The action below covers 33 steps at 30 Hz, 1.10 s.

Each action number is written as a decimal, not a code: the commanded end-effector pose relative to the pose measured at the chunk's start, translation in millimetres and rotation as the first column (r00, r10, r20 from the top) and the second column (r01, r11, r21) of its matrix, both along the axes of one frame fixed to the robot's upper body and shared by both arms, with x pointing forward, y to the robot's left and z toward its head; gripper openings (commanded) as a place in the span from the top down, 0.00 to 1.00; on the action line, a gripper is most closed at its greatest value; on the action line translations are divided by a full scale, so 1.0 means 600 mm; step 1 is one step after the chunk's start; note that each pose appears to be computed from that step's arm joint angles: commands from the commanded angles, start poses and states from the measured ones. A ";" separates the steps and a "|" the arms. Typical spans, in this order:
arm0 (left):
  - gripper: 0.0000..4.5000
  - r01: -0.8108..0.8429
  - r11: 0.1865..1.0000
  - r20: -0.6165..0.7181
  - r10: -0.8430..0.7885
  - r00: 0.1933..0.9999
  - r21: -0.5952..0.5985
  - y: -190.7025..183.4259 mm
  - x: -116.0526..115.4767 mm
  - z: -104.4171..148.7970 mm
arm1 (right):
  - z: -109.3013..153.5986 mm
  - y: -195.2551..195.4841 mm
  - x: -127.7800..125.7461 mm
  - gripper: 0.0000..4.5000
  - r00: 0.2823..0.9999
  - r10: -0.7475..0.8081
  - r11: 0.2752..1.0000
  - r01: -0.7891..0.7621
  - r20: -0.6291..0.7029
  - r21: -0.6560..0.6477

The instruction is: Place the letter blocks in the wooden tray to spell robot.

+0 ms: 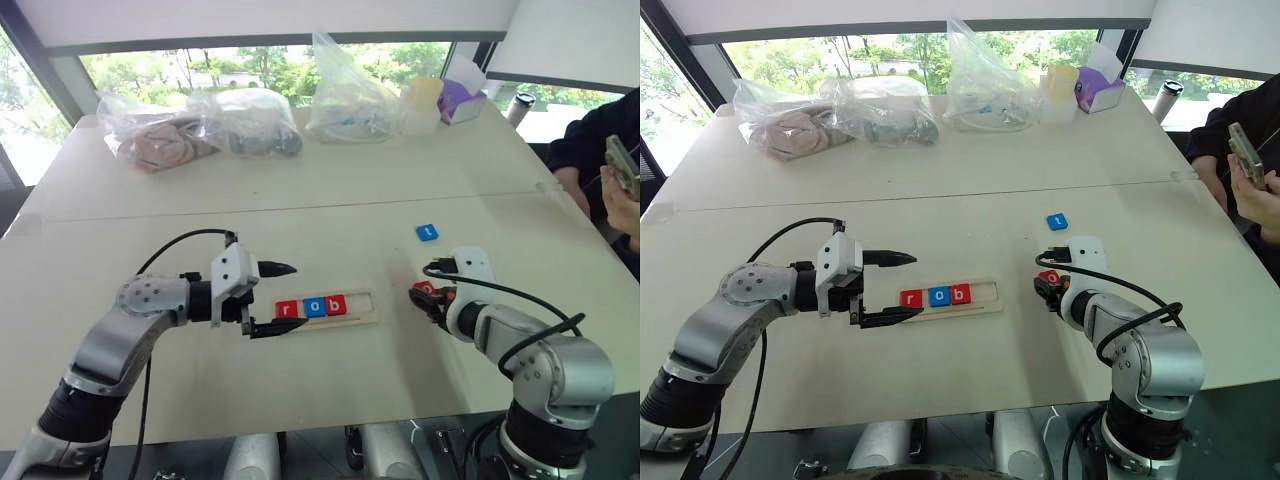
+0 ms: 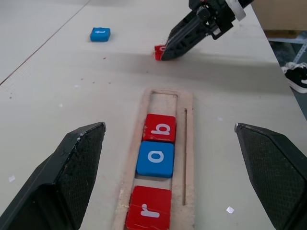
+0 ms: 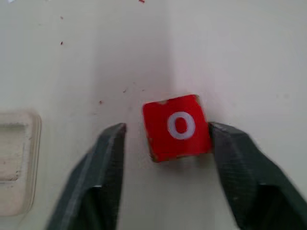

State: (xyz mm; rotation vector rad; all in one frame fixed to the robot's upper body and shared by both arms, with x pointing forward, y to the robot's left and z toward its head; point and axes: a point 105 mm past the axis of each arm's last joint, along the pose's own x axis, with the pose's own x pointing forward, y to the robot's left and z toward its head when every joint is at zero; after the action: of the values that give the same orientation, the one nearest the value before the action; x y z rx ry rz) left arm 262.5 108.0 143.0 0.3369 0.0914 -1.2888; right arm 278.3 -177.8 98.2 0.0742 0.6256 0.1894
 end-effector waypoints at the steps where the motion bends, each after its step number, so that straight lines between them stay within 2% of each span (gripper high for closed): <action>1: 0.00 0.017 1.000 0.030 -0.017 0.999 0.005 0.001 -0.002 0.010 | 0.035 -0.005 -0.005 0.02 0.981 0.191 0.981 -0.191 0.019 -0.029; 5: 0.00 0.022 1.000 0.031 -0.022 0.999 0.010 0.003 -0.001 0.011 | 0.058 -0.030 -0.009 0.02 0.921 0.390 0.913 -0.383 0.025 -0.138; 7: 0.00 0.023 1.000 0.031 -0.023 0.999 0.014 0.004 -0.001 0.012 | 0.069 -0.048 -0.008 0.02 0.803 0.593 0.779 -0.555 0.055 -0.292; 9: 0.00 0.023 1.000 0.030 -0.023 0.999 0.013 0.003 0.000 0.013 | 0.058 -0.065 -0.026 0.02 0.630 0.777 0.589 -0.730 -0.007 -0.347; 11: 0.00 0.021 1.000 0.033 -0.022 0.999 0.017 0.004 0.001 0.013 | 0.048 -0.080 -0.030 0.02 0.546 0.837 0.499 -0.792 -0.042 -0.352; 15: 0.00 0.010 1.000 0.041 -0.011 0.999 0.019 0.005 0.004 0.016 | 0.033 -0.096 0.019 0.02 0.445 0.890 0.361 -0.821 -0.099 -0.442; 21: 0.00 -0.014 1.000 0.045 0.014 0.999 0.017 0.009 0.000 0.018 | 0.027 -0.081 0.057 0.02 0.385 0.920 0.318 -0.843 -0.075 -0.434; 25: 0.00 -0.021 1.000 0.044 0.021 0.999 0.019 0.012 -0.005 0.018 | 0.018 -0.077 0.062 0.02 0.349 0.932 0.280 -0.862 -0.096 -0.422; 31: 0.00 -0.035 0.999 0.046 0.034 0.998 0.022 0.014 -0.006 0.020 | 0.008 -0.075 0.070 0.02 0.330 0.938 0.260 -0.871 -0.104 -0.417; 33: 0.00 -0.039 0.999 0.047 0.038 0.998 0.021 0.013 -0.006 0.020 | 0.006 -0.073 0.072 0.13 0.325 0.941 0.258 -0.873 -0.098 -0.413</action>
State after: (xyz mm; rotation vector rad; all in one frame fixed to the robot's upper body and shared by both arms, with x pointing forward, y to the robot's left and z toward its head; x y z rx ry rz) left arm 260.7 117.0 144.4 0.3608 0.1138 -1.2423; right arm 319.0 -223.4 101.4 -0.7484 0.4555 1.2272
